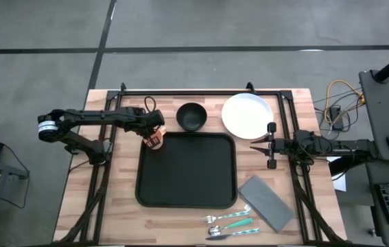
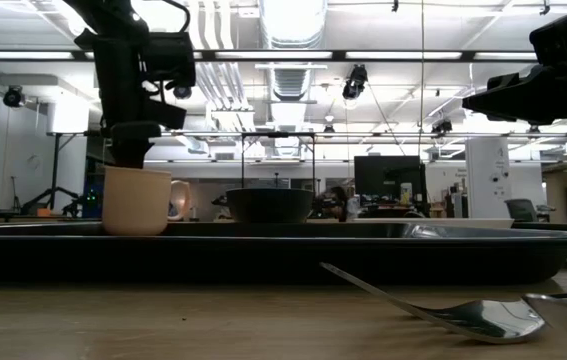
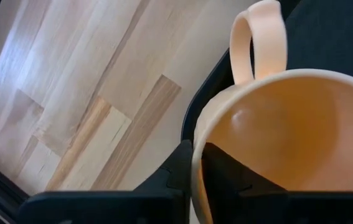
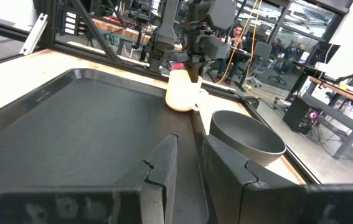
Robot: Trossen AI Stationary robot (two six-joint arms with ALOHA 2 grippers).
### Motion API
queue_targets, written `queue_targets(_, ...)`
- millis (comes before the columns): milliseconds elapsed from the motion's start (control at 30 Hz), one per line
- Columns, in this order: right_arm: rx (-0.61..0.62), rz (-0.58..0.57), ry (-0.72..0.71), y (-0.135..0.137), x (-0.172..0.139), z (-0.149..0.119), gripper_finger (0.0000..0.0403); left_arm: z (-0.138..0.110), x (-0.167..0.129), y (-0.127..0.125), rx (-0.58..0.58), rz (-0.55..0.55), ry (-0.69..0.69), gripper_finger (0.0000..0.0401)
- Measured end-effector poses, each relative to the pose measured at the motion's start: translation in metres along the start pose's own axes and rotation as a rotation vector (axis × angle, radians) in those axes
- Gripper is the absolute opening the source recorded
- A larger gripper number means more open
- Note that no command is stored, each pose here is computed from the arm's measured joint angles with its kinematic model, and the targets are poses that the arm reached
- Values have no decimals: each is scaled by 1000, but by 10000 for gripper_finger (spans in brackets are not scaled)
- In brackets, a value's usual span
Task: Set up tray
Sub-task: Put the orange mug on the top left of the black tray, then put the white plate on the left side of the black tray
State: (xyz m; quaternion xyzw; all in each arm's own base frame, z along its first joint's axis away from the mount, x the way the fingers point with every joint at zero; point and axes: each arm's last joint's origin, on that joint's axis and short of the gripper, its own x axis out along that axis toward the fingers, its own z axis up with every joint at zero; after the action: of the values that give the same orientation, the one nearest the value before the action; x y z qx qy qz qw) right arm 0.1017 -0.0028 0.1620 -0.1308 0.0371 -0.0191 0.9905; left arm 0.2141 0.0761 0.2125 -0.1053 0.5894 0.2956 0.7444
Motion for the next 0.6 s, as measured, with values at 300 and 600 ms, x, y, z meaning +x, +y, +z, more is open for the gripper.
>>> queue_targets(300, 0, 0, 0, 0, 0, 0, 68, -3, 3, 0, 3, 7, 11, 143)
queue_targets(600, 0, 0, 0, 0, 0, 0, 68, -3, 3, 0, 4, 8, 11, 252)
